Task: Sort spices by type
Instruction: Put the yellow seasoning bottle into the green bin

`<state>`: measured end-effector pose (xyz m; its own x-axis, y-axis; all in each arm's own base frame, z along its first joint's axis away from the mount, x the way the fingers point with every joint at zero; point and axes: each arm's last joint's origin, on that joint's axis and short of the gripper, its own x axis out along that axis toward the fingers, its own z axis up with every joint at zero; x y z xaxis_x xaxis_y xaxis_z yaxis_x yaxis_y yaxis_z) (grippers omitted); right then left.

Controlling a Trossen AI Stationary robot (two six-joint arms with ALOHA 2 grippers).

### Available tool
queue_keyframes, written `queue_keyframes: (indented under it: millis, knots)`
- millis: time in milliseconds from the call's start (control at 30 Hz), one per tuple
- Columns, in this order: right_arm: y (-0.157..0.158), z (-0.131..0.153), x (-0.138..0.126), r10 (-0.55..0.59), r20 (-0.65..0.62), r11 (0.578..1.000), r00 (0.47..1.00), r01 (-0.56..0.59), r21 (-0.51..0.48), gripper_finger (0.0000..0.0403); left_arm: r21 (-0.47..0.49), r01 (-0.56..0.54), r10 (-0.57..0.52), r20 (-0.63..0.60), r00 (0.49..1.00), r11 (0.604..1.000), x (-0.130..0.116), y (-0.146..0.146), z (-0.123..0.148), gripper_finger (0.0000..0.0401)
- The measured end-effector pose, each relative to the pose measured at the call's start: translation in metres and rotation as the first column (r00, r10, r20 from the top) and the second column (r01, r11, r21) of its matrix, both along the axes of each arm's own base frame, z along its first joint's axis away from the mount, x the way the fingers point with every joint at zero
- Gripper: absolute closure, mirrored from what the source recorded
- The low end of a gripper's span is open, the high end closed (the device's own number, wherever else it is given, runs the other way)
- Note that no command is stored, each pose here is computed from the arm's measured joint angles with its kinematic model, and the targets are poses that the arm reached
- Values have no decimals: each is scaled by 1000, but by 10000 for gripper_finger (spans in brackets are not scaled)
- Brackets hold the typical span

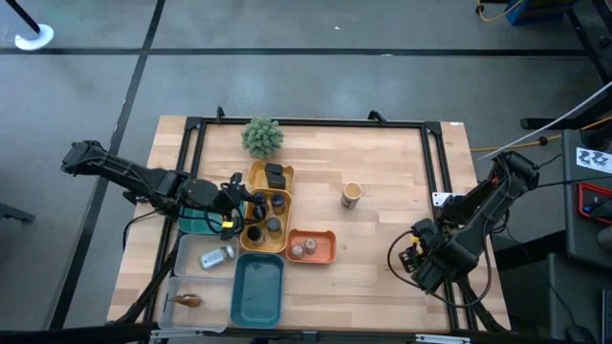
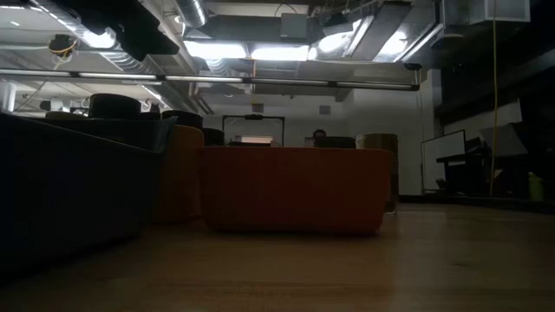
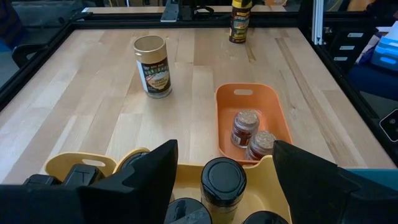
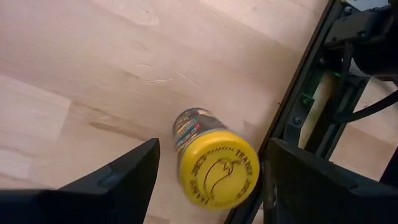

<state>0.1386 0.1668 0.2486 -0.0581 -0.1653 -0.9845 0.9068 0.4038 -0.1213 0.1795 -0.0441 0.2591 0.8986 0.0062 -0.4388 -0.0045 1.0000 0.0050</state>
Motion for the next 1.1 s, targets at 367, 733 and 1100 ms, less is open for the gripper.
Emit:
queue_keyframes:
  millis: [367,733,1100]
  knots:
    - [-2,-28,-2,20,-11,1000,1000,-20,22,105,-7,-3,3,0,1000,1000,0,0,0,150]
    - [4,-35,0,31,-17,991,999,-29,127,105,-24,-11,11,0,1000,1000,0,0,0,150]
    - [14,-35,7,39,45,970,998,-49,240,105,-24,-11,12,0,1000,1000,0,0,0,150]
